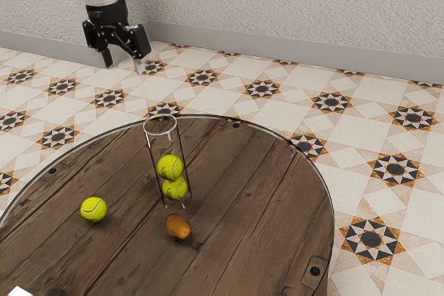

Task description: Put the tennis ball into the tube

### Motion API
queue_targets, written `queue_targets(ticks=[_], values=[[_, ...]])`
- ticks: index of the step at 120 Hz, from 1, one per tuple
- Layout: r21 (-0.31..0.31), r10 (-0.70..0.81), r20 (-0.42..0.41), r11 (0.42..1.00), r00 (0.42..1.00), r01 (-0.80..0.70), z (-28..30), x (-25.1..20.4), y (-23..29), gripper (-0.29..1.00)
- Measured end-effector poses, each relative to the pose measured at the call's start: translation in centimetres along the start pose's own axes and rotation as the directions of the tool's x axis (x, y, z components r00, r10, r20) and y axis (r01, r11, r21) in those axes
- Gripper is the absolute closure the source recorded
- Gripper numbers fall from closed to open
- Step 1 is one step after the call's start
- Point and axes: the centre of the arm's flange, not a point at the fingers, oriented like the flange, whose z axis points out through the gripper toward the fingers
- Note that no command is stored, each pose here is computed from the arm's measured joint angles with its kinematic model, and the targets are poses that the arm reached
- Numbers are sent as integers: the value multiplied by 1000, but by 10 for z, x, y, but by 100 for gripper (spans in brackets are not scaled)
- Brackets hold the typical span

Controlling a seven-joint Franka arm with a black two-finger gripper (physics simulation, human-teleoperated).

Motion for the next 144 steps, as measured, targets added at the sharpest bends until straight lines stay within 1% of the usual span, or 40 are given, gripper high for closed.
queue_targets(ticks=[23, 35, 48, 58, 81, 98, 110, 123, 144], values=[[1, 9, 6, 1000, 1000, -9, 0, -4, 0, 0], [5, 14, 18, 1000, 1000, -14, 2, -41, 2, 0], [6, 7, 80, 1000, 997, -8, 54, -76, -3, 0], [4, -12, 115, 1000, 993, 12, 107, -88, -12, 0], [4, -80, 107, 997, 991, 80, 173, -100, -44, 0], [2, -68, 72, 998, 995, 68, 215, -105, -65, 0], [-18, -74, 59, 997, 996, 75, 245, -115, -81, 0], [-24, -64, 40, 998, 997, 65, 270, -124, -92, 0], [-23, -50, 31, 998, 998, 50, 304, -117, -116, 0]])
